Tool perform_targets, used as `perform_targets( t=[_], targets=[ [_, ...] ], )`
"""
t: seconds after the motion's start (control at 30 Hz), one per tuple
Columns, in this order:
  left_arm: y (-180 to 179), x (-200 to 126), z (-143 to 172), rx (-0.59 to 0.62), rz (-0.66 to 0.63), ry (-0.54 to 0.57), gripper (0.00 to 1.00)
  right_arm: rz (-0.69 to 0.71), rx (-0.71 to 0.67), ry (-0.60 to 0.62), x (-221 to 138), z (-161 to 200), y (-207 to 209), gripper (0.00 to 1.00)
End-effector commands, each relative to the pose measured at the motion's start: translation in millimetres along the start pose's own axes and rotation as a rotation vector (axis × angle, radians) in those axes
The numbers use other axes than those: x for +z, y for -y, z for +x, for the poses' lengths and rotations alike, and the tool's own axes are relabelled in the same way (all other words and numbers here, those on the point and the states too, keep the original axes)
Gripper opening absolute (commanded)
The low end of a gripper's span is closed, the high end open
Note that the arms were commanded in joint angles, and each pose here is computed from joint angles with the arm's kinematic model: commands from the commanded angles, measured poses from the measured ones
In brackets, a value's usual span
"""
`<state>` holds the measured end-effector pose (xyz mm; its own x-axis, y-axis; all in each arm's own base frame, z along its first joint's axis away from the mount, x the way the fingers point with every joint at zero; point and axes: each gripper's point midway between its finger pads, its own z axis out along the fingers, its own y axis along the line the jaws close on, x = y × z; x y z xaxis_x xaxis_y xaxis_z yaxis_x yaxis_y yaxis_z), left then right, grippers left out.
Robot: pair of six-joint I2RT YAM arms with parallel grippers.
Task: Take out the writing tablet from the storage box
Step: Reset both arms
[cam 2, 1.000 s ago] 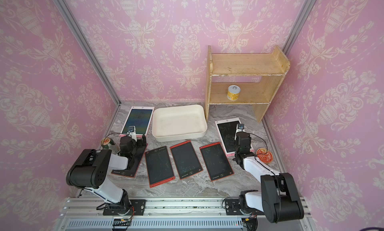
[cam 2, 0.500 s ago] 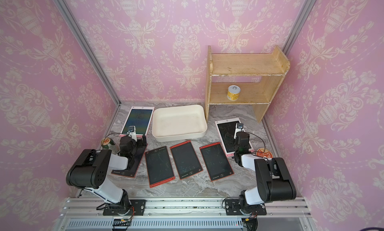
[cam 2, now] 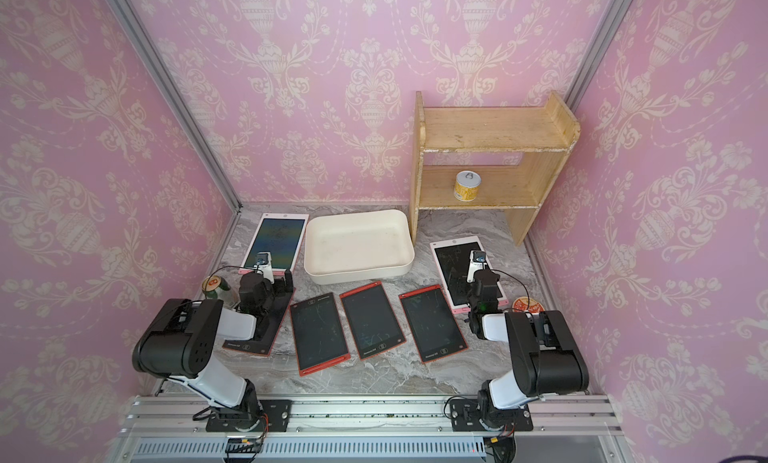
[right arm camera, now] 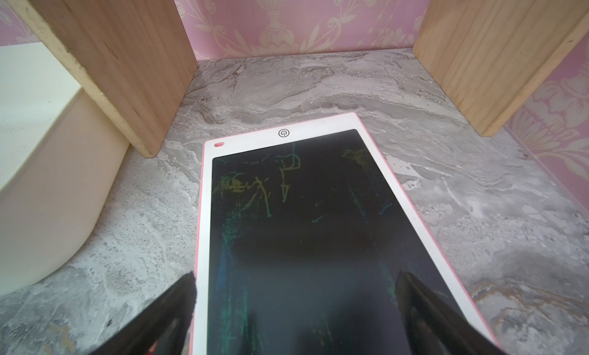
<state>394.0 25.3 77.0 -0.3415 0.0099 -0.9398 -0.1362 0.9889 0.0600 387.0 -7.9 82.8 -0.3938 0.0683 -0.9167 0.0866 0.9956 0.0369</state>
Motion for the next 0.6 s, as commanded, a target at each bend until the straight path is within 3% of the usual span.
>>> perform_targets(
  t=[0.0, 0.57],
  targets=[
    [-2.3, 0.5, -1.0, -0.021, 0.001, 0.007, 0.99, -0.078, -0.046, 0.000, 2.9, -10.2, -14.7, 1.00],
    [-2.7, 1.6, -0.7, -0.027, 0.005, 0.001, 0.99, -0.085, -0.047, 0.002, 2.5, -10.6, -15.8, 1.00]
  ],
)
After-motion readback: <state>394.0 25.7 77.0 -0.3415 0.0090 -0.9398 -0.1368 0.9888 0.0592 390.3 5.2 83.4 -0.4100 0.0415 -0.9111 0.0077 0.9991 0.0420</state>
